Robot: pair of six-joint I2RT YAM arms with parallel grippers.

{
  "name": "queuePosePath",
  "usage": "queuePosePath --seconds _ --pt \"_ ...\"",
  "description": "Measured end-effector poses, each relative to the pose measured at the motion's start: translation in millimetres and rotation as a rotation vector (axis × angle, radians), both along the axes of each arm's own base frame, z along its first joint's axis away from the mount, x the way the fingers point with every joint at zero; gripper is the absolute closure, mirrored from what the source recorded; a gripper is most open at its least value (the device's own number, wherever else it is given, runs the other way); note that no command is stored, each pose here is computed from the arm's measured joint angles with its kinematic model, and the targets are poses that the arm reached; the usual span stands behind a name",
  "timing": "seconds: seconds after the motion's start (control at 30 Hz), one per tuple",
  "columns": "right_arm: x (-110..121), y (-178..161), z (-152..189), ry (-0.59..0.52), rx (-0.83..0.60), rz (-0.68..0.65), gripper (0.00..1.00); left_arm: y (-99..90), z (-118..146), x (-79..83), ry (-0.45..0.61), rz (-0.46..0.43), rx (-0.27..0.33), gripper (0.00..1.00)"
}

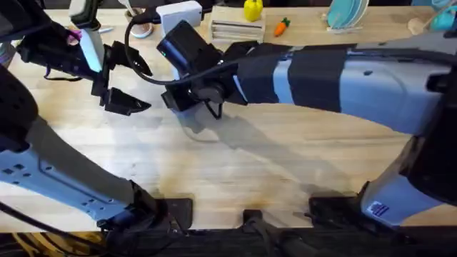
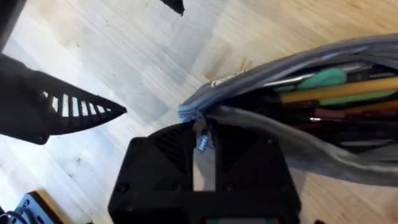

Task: Unzip the bag, pick up the pens from the table one at a time and place them inside, then zip the bag closed.

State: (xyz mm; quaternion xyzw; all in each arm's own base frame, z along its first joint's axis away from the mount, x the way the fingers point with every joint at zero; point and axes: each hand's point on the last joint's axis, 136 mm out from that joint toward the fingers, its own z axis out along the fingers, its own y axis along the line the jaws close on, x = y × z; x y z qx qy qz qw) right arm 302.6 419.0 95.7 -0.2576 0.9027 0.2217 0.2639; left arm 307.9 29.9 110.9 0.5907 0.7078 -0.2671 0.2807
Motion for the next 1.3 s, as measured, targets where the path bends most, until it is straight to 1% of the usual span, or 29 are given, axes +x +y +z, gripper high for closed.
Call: queuePosePath --seconds 0.17,0.23,0.53,0.7,0.83,0.93,0.97,1.0,1.13,1.3 --pt "0.4 0.9 0.8 -0.001 0.005 -0.002 0.954 0.0 0.0 0.0 0.000 0.000 0.000 0.007" --pt "2.1 2.8 3.0 -0.010 0.016 -0.002 0.968 0.0 0.0 0.0 0.000 0.000 0.000 0.007" --pt "3.3 4.2 5.8 -0.020 0.024 0.001 0.968 0.0 0.0 0.0 0.000 0.000 0.000 0.006" --pt "5.4 1.8 23.8 -0.039 0.050 -0.004 0.969 -0.3 0.3 -0.4 0.002 0.000 -0.002 0.007" --pt "10.4 -3.0 47.6 -0.068 0.088 -0.018 0.969 -4.0 3.4 -6.1 0.033 0.002 -0.023 0.007" --pt "12.2 -5.1 56.8 -0.080 0.103 -0.023 0.969 -5.2 4.7 -7.3 0.041 0.005 -0.031 0.007" --pt "12.3 -5.1 58.5 -0.082 0.106 -0.023 0.969 -5.4 4.9 -7.2 0.045 0.010 -0.033 0.007" --pt "12.2 -5.1 59.2 -0.083 0.107 -0.023 0.969 -6.4 6.1 -6.1 0.072 0.043 -0.045 0.007" --pt "12.2 -5.1 59.2 -0.083 0.107 -0.023 0.969 -8.9 9.2 -4.0 0.094 0.081 -0.072 0.007" --pt "12.7 -5.0 59.6 -0.084 0.109 -0.023 0.969 -15.7 11.4 1.2 0.086 0.088 -0.094 0.007"
